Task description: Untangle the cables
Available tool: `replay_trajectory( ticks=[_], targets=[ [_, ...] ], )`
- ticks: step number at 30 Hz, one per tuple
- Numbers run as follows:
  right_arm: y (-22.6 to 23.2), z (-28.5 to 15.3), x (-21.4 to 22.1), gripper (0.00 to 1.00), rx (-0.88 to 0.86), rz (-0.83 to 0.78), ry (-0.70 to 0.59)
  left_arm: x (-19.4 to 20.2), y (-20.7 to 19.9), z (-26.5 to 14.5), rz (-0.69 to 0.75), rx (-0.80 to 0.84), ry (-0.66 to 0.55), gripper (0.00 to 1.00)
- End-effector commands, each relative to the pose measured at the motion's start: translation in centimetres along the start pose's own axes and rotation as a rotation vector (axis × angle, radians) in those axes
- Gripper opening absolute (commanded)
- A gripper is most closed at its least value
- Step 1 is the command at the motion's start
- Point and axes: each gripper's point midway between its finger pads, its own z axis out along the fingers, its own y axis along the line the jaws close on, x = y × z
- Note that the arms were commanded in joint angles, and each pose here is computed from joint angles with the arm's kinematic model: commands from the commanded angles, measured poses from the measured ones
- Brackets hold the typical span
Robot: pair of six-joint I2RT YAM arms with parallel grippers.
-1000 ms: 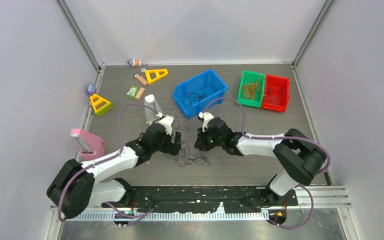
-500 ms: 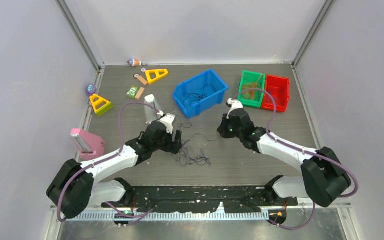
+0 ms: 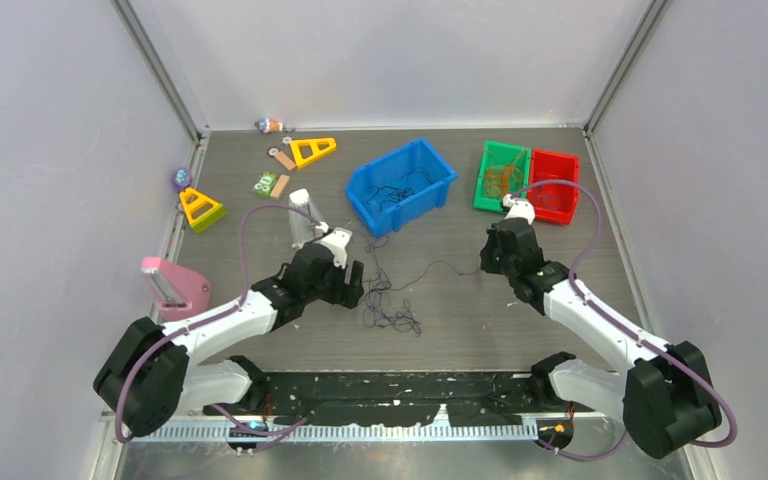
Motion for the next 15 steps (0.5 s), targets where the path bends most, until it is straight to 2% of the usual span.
replay_trajectory(
  ticks=[1, 4, 8, 10, 11, 13, 15],
  targets=[
    [-2.6, -0.4, -0.6, 0.05, 0.106, 0.019, -0.044, -1.5, -0.4, 0.2, 0.018, 0.024, -0.043, 0.76],
    [-3.0, -0.5, -0.8, 0.05, 0.105, 0.034, -0.05, -1.6, -0.5, 0.1, 0.02, 0.029, -0.055, 0.76],
    [0.7, -0.6, -0.6, 0.07, -0.105, 0.004, -0.025, -2.1, -1.3, -0.4, 0.021, 0.079, -0.091, 0.76],
    [3.3, -1.0, 0.1, 0.32, -0.264, -0.013, 0.005, -2.3, -1.6, -0.7, 0.023, 0.094, -0.114, 0.77],
    [4.9, -1.3, 0.7, 0.57, -0.351, -0.016, 0.037, -2.4, -1.6, -0.8, 0.022, 0.101, -0.125, 0.77],
    [6.6, -1.6, 1.5, 0.73, -0.427, -0.03, 0.066, -2.5, -1.8, -0.9, 0.024, 0.109, -0.137, 0.78],
    [8.0, -1.5, 2.1, 0.76, -0.45, -0.073, 0.085, -2.6, -1.8, -0.9, 0.023, 0.11, -0.14, 0.78]
  ],
)
